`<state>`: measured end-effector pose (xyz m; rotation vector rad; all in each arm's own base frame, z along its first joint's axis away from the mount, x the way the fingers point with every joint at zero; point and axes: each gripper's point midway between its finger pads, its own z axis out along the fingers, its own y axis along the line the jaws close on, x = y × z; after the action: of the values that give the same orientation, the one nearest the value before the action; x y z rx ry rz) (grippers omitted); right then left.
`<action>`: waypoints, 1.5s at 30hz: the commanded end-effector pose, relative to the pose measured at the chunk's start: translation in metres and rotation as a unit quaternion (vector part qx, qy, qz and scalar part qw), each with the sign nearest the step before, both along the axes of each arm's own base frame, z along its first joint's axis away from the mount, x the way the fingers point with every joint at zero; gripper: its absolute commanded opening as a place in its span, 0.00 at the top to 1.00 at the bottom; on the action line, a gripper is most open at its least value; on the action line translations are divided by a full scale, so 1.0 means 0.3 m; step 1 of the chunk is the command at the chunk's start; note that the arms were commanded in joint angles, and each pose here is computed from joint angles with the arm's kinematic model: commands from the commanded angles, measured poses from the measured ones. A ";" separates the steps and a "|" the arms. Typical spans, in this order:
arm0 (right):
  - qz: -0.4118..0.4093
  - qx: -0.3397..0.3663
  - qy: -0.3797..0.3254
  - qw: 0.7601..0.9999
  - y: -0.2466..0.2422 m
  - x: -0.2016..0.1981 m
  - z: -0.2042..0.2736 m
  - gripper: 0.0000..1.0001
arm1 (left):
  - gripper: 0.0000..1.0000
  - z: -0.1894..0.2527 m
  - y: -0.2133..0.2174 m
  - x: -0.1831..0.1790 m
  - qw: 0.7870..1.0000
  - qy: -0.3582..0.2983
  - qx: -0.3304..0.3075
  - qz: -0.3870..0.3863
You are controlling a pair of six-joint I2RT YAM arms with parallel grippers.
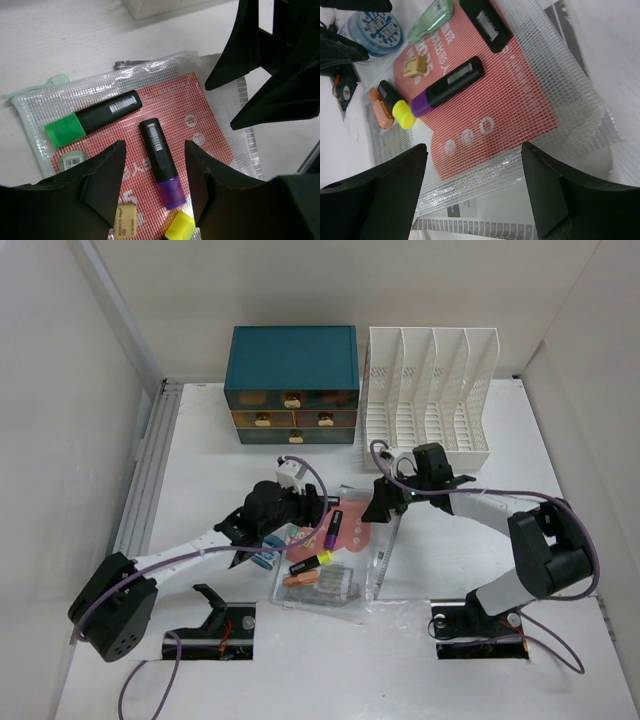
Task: Organize the desk
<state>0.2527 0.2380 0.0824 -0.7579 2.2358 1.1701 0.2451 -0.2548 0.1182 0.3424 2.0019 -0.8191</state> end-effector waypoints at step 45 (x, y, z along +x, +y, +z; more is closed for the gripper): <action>-0.003 -0.004 0.093 0.996 0.042 0.000 -0.124 0.28 | 0.65 -0.170 -0.088 0.078 0.999 0.013 0.013 -0.032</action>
<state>0.2714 0.2426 0.0535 -0.6228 2.3437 1.2097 0.2614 -0.2672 0.0475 0.4109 2.1169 -0.7647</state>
